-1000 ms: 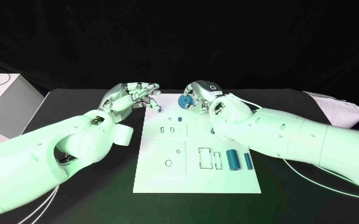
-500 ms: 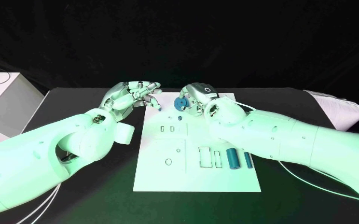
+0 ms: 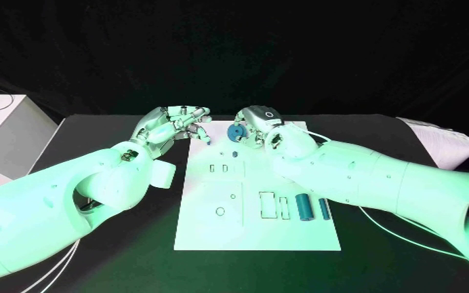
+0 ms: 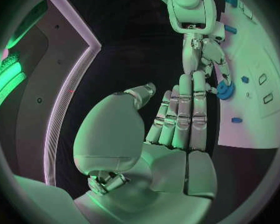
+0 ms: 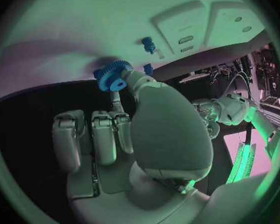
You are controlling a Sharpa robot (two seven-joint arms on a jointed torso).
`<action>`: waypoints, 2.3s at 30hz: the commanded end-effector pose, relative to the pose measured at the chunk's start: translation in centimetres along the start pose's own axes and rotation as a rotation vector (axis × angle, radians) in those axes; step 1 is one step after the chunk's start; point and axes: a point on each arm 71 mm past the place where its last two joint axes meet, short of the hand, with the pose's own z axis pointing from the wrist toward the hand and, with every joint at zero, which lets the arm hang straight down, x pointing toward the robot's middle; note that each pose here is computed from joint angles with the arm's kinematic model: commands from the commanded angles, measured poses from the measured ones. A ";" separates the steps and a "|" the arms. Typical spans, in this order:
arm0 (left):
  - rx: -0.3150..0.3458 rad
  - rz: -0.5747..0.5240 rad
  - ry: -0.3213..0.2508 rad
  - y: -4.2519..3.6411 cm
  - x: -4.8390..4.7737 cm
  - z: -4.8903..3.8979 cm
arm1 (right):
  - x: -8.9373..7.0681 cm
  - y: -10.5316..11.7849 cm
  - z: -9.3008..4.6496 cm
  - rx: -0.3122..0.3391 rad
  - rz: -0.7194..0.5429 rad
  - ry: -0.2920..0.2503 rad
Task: Assemble the parts on the task board
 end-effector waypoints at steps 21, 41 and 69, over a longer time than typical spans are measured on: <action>0.005 -0.003 0.021 -0.09 0.23 0.01 | 1.4 0.6 -0.2 -0.019 -0.013 0.069; 0.000 -0.003 0.022 -0.04 0.20 0.03 | 1.6 0.1 -0.3 0.006 -0.031 0.080; -0.003 -0.005 0.025 0.03 0.23 0.08 | 1.5 0.1 -0.5 -0.007 -0.027 0.063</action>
